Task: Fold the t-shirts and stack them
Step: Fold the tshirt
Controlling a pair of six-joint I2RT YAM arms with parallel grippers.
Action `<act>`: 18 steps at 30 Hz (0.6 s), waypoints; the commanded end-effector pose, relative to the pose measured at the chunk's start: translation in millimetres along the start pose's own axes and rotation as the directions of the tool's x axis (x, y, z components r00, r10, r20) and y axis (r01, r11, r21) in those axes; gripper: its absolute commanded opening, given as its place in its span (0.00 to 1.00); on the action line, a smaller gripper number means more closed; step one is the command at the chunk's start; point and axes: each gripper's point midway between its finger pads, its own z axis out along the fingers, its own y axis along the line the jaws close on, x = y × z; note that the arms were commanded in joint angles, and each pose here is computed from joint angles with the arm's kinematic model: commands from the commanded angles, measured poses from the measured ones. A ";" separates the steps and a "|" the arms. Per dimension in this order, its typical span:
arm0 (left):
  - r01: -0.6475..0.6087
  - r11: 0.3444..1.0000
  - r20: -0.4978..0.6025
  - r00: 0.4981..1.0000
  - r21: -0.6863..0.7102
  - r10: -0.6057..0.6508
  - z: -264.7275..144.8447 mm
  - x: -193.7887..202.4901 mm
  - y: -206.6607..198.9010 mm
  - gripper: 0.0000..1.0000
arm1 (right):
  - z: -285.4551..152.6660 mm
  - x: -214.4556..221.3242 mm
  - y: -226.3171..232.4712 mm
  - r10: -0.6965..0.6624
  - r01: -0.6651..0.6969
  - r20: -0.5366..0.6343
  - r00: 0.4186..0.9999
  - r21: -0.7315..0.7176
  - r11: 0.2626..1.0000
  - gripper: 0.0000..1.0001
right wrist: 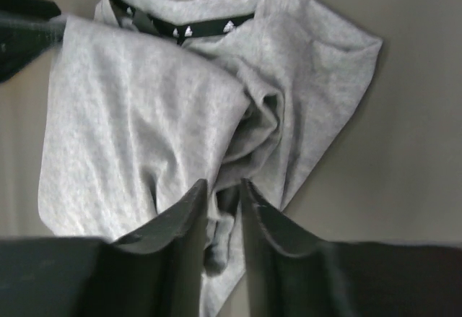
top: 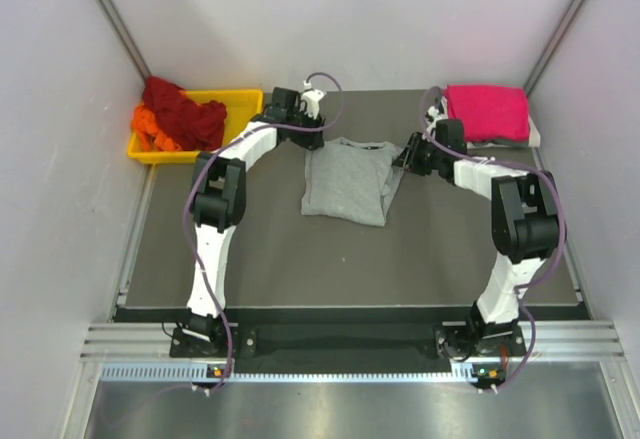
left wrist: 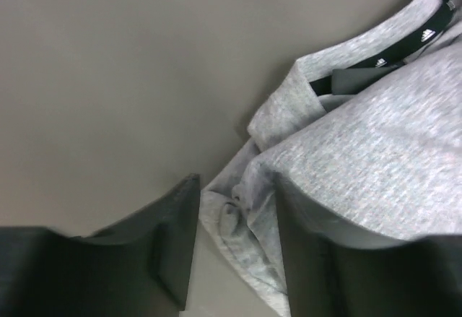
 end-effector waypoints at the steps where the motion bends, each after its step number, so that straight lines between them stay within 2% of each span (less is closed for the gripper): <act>1: -0.009 0.999 0.073 0.997 0.047 0.006 -21.9 -34.5 -10.0 0.53 | -2.4 -33.8 10.3 -0.040 0.042 0.067 0.997 -0.028 0.999 0.31; 3: 0.008 0.998 0.064 0.998 0.062 -0.012 -32.6 -29.5 -17.4 0.61 | -14.5 -36.1 13.2 -0.049 0.050 0.089 0.995 -0.016 0.999 0.39; 4: -0.007 0.998 0.097 0.995 0.055 0.002 -49.5 -44.9 -20.7 0.62 | -19.6 -35.7 14.5 -0.052 0.053 0.098 0.994 -0.011 0.999 0.40; 6: -0.003 0.999 0.084 0.996 0.053 -0.001 -61.6 -38.5 -24.6 0.63 | -35.8 -38.2 20.8 -0.059 0.060 0.129 0.990 -0.003 0.998 0.40; 8: -0.020 0.999 0.099 0.995 0.041 0.016 -84.8 -45.7 -29.7 0.63 | -45.3 -19.5 24.0 -0.046 0.048 0.110 0.993 -0.008 0.999 0.39; 12: 0.034 0.993 -0.005 0.999 0.109 -0.034 -102.5 8.8 -57.1 0.57 | -53.9 25.7 24.1 0.009 -0.007 0.060 0.998 -0.038 0.999 0.25; 15: 0.072 0.979 -0.079 0.995 0.191 -0.058 -111.5 48.5 -80.9 0.56 | -50.9 47.4 40.4 0.026 -0.024 0.020 0.999 -0.102 0.995 0.25; 18: 0.071 0.969 -0.132 0.990 0.237 -0.041 -115.2 76.7 -98.1 0.59 | -40.0 64.1 49.8 0.028 -0.031 -0.025 0.999 -0.129 0.991 0.27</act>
